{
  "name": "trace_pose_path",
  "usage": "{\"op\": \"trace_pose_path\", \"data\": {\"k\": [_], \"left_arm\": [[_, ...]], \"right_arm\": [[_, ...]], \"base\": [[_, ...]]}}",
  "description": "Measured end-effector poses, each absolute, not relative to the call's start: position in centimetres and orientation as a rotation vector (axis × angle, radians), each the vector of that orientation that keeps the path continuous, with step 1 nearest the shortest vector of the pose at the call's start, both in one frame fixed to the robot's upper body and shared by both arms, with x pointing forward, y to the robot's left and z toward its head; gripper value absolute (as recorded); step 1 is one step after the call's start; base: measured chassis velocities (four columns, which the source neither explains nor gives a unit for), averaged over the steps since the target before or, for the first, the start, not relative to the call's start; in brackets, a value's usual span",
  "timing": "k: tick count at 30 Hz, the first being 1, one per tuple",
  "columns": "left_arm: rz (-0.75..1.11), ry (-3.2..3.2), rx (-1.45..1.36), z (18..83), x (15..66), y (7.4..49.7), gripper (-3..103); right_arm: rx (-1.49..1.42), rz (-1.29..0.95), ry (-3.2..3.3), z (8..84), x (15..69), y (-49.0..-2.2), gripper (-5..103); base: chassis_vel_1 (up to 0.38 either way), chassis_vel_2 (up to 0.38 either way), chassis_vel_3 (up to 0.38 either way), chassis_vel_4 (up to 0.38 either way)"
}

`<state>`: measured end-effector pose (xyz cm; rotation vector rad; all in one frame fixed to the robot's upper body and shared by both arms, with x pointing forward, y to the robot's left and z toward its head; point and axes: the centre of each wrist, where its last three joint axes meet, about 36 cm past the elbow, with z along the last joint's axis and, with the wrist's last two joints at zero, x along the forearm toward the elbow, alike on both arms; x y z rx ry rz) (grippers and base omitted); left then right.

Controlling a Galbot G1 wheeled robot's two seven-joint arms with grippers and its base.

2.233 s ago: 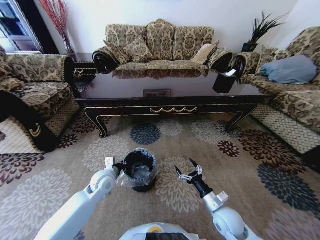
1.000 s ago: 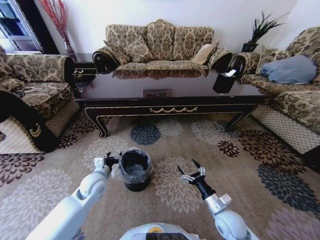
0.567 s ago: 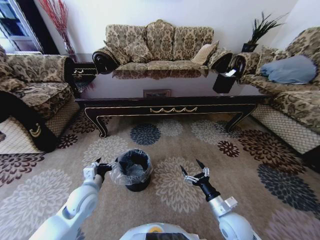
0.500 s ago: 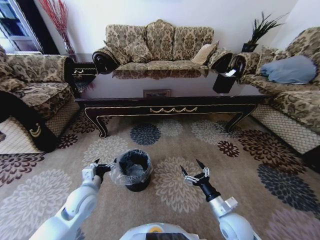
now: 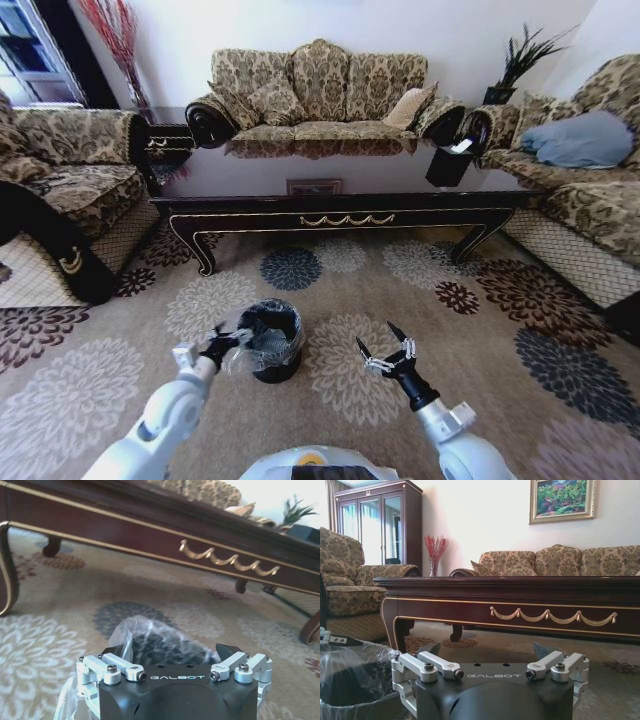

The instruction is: Move to the front of the table and pick up the trash from the floor, then place it into the trash bin.

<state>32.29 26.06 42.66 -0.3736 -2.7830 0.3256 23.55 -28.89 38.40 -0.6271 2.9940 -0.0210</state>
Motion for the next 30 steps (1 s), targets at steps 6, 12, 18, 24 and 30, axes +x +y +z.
{"op": "trace_pose_path", "data": {"k": [6,12,18,24,30], "left_arm": [[0.226,-2.848,-0.343,45.3,30.5,27.1,100],[0.13,-2.896,-0.29,46.3,27.9,28.1,100],[0.013,-2.971,-0.191,45.4,24.9,30.1,100],[-0.054,-3.037,-0.087,44.5,24.0,33.1,100],[-0.109,-3.085,-0.004,43.8,21.6,35.6,100]], "right_arm": [[-0.598,-0.015,2.995,38.5,23.2,-29.1,100],[-0.581,0.003,2.997,38.2,22.9,-28.7,100],[-0.588,0.015,2.94,38.0,22.6,-28.9,100],[-0.589,0.038,2.833,37.6,22.1,-28.8,100],[-0.507,-0.101,2.776,37.7,21.5,-29.1,100]], "base": [[0.0,0.0,0.0,0.0],[0.0,0.0,0.0,0.0],[0.0,0.0,0.0,0.0],[0.0,0.0,0.0,0.0],[0.0,0.0,0.0,0.0]]}}
